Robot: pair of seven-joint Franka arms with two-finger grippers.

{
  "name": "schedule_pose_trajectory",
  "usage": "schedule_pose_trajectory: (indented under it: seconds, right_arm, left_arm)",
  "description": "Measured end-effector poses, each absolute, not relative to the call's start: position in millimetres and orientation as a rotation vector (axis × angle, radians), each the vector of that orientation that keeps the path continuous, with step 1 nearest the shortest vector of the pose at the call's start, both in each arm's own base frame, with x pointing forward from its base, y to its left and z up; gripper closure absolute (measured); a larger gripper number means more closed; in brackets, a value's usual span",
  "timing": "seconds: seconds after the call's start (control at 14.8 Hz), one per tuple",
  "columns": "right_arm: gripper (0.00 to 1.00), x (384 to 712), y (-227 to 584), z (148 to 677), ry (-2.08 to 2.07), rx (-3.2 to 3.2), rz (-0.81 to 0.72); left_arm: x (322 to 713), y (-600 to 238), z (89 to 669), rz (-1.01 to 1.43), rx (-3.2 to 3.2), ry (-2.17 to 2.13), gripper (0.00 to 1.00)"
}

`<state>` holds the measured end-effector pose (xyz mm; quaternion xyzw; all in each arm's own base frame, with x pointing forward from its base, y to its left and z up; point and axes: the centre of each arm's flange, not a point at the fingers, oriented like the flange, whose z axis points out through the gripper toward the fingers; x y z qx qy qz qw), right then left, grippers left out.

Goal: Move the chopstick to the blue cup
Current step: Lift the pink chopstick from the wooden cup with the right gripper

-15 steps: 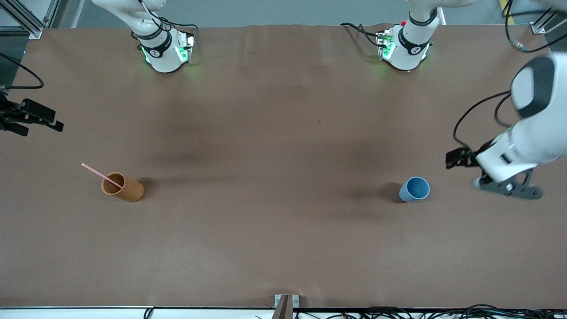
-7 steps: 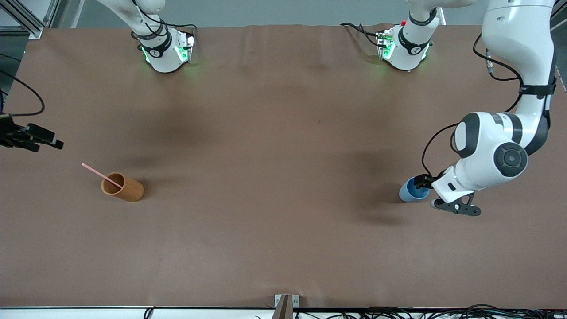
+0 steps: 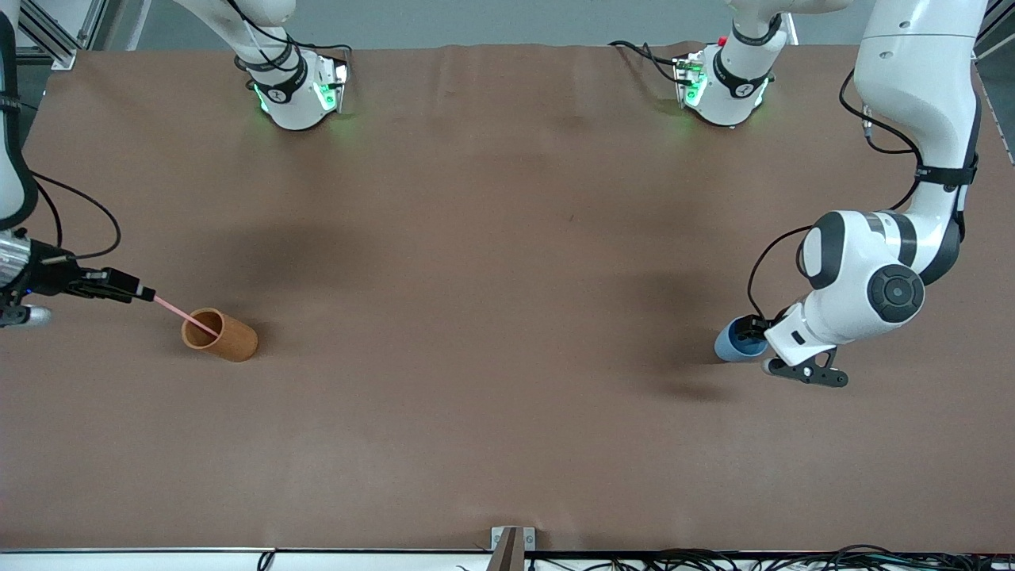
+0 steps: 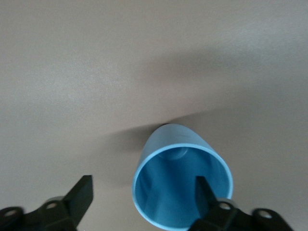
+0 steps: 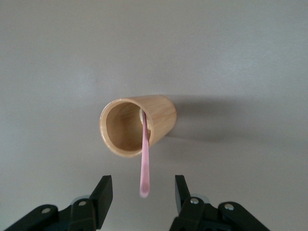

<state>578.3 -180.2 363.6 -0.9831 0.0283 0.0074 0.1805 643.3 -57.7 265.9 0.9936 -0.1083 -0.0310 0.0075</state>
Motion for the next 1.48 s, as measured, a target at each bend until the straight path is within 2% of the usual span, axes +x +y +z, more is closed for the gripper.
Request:
schedule_pose_trajectory:
  seconds: [0.07,0.2,0.4,0.54,0.67,0.81,0.88,1.08,1.21,1.48]
  right_arm:
    - [0.49,580,-181,356,0.081,-2.766,0.02]
    - [0.53,582,-181,349,0.089,-2.748,0.016]
    - [0.56,582,-182,349,0.096,-2.74,0.013]
    - [0.62,579,-187,348,0.104,-2.73,0.031]
    - [0.66,577,-189,348,0.109,-2.721,0.042]
    - [0.87,577,-190,348,0.112,-2.719,0.041]
    - [0.9,577,-191,348,0.113,-2.718,0.041]
    - [0.9,578,-190,351,0.109,-2.719,0.035]
    - [0.9,582,-189,364,0.087,-2.705,0.049]
    - [0.9,595,-181,445,0.078,-2.672,0.091]
  left_arm:
    - [644,-57,261,-0.098,3.103,-0.33,0.22]
    - [644,-57,253,-0.103,3.092,-0.312,0.44]
    - [643,-57,251,-0.107,3.09,-0.308,0.71]
    - [643,-58,251,-0.105,3.09,-0.311,0.93]
    - [645,-63,258,-0.081,3.088,-0.321,0.96]
    - [650,-78,284,-0.023,3.089,-0.293,0.96]
    - [650,-91,302,-0.003,3.085,-0.257,0.96]
    - [641,-159,349,0.008,3.053,-0.081,0.96]
    - [623,-217,358,-0.011,3.041,0.038,0.96]
    - [573,-332,356,-0.043,3.041,0.237,0.96]
